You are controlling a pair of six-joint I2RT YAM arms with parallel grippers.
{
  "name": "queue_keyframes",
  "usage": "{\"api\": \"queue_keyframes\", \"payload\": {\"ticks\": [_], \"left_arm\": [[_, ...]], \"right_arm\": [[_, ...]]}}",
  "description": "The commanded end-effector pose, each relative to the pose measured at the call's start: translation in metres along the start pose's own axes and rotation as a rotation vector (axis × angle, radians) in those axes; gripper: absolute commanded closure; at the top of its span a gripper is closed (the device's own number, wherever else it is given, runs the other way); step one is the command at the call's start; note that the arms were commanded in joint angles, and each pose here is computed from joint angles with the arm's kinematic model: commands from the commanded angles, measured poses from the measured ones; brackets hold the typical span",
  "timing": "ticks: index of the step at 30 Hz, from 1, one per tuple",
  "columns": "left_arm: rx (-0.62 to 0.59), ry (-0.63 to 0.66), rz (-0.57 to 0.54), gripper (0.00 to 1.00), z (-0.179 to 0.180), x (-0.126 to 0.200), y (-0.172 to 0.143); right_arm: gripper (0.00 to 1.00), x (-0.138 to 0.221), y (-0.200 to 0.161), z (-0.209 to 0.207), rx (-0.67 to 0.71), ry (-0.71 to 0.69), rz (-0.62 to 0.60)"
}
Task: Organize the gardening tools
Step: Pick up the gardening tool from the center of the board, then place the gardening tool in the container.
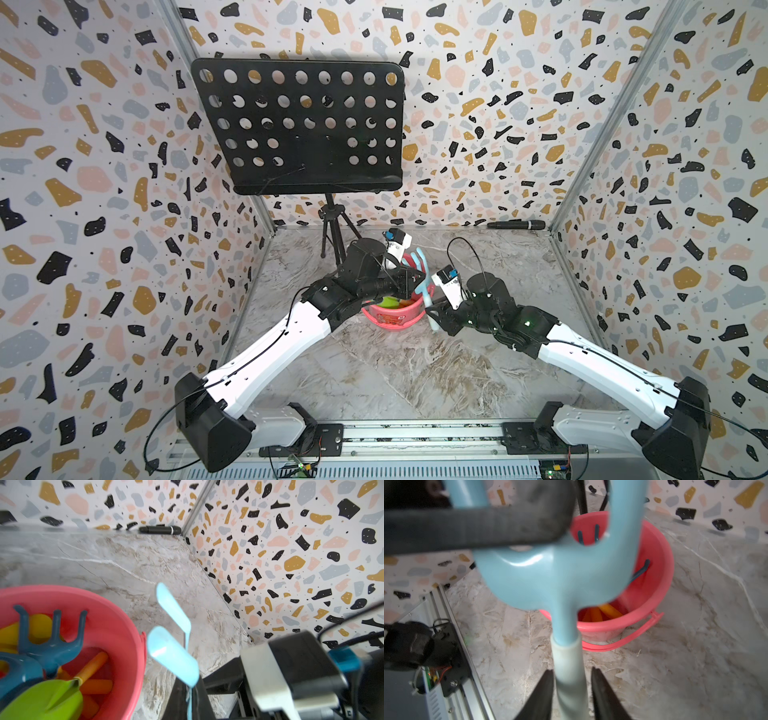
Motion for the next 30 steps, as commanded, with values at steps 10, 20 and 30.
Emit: {"api": "queue_keyframes", "payload": {"ticks": [10, 20, 30], "left_arm": [[-0.289, 0.133, -0.409, 1.00, 0.000, 0.051, 0.062], [-0.400, 0.278, -0.523, 1.00, 0.022, 0.066, 0.074], [-0.379, 0.253, -0.445, 0.95, 0.060, 0.017, 0.037]], "right_arm": [[0.00, 0.056, 0.002, -0.043, -0.029, -0.319, -0.019], [0.00, 0.090, -0.023, -0.077, -0.062, -0.587, 0.013], [0.00, 0.110, -0.046, -0.111, 0.023, -0.870, 0.049]]}}
Point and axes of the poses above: each gripper's point midway between its finger pads, its own x axis back along the fingers, its own z axis along the line the jaws close on, y = z × x, the point moved 2 cm from there along x, back along the fingers, and after that the axes turned 12 degrees about x, right-handed, at the moved point
